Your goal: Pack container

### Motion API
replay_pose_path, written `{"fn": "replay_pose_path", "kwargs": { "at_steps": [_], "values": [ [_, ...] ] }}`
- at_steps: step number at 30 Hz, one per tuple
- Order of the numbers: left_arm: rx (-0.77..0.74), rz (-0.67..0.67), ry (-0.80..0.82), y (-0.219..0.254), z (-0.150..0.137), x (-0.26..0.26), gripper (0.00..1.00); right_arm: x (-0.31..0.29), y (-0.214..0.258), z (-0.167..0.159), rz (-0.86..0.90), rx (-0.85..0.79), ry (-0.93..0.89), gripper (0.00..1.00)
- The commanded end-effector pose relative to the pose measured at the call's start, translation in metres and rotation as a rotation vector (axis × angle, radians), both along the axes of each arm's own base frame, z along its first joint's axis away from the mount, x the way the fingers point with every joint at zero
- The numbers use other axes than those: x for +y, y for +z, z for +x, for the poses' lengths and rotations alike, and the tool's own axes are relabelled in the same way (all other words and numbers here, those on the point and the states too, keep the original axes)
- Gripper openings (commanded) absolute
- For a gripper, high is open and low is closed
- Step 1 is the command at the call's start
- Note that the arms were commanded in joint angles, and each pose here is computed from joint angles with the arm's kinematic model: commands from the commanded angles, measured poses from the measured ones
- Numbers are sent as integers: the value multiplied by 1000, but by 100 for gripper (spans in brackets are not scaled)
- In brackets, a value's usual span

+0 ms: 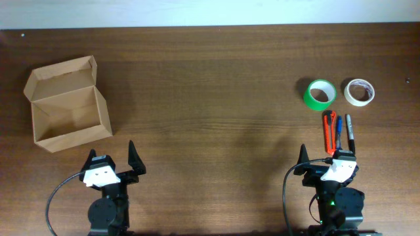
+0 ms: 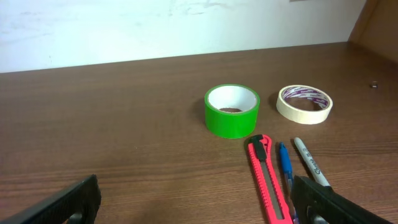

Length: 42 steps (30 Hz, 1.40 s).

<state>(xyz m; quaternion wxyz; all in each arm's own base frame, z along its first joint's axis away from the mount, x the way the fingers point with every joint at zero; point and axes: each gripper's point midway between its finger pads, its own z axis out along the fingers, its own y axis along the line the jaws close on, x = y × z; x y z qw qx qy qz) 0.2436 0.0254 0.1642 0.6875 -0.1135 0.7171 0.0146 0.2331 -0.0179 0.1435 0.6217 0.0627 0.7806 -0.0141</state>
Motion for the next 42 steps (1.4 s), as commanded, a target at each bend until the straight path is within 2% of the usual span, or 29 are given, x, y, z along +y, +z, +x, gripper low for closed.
{"fn": "replay_pose_path", "kwargs": {
  "at_steps": [1, 37, 42],
  "values": [
    [0, 9, 1, -2, 0, 0, 100, -3, -1, 0, 1, -5, -16, 99],
    [2, 9, -9, -2, 0, -2, 100, -3, -1, 0, 1, -6, -16, 99],
    [84, 10, -45, -8, -3, -7, 100, -3, 5, 1, 0, -32, -19, 99]
  ]
}}
